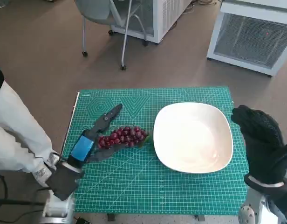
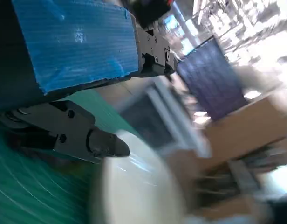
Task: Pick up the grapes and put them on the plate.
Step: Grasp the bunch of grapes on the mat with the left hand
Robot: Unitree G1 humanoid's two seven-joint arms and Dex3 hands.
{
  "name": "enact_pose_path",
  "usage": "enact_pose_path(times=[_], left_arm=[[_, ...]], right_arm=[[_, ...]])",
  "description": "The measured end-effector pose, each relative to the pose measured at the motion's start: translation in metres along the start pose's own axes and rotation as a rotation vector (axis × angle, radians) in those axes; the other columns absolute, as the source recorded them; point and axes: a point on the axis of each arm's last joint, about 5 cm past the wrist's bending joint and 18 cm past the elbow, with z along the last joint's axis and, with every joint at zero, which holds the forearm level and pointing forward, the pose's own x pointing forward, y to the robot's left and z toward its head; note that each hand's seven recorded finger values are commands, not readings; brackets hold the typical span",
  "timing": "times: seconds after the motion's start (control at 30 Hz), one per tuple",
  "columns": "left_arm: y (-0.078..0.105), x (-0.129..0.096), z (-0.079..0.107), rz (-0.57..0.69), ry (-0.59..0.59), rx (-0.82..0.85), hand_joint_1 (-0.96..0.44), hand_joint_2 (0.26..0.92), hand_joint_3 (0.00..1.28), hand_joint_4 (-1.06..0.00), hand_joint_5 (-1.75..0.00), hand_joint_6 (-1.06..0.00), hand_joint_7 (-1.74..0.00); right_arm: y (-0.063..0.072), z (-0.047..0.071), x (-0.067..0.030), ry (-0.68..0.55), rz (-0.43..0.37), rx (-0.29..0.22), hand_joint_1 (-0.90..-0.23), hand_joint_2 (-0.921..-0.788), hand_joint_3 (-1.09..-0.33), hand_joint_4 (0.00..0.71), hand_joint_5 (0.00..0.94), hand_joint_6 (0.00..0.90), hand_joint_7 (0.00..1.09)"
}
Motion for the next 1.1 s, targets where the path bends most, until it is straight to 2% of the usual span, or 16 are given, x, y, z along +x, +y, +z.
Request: enact_pose_path(times=[0.2, 0.43, 0.8, 1.1], left_arm=[[0.006, 0.007, 0.015, -0.077, 0.097, 0.303, -0.39, 0.749, 0.00, 0.00, 0.00, -0.11, -0.03], [-0.003, 0.020, 0.024, -0.153, 0.241, 0.533, -0.48, 0.746, 0.00, 0.00, 0.00, -0.15, -0.03], [-0.021, 0.041, 0.026, -0.232, 0.302, 0.581, -0.53, 0.758, 0.01, 0.00, 0.00, -0.18, -0.03], [-0.029, 0.054, 0.022, -0.296, 0.364, 0.560, -0.51, 0.760, 0.00, 0.00, 0.00, -0.18, -0.02]], right_arm=[[0.000, 0.000, 0.0002, 0.000, -0.001, 0.000, -0.406, -0.921, -0.553, 0.581, 0.173, 0.305, 0.73], [0.000, -0.001, -0.0002, 0.007, -0.004, 0.002, -0.406, -0.921, -0.554, 0.584, 0.168, 0.305, 0.73], [-0.001, -0.002, -0.0011, 0.007, -0.009, -0.002, -0.404, -0.921, -0.557, 0.587, 0.162, 0.301, 0.74], [-0.002, -0.002, -0.0015, 0.005, -0.014, -0.005, -0.406, -0.921, -0.557, 0.590, 0.157, 0.301, 0.74]])
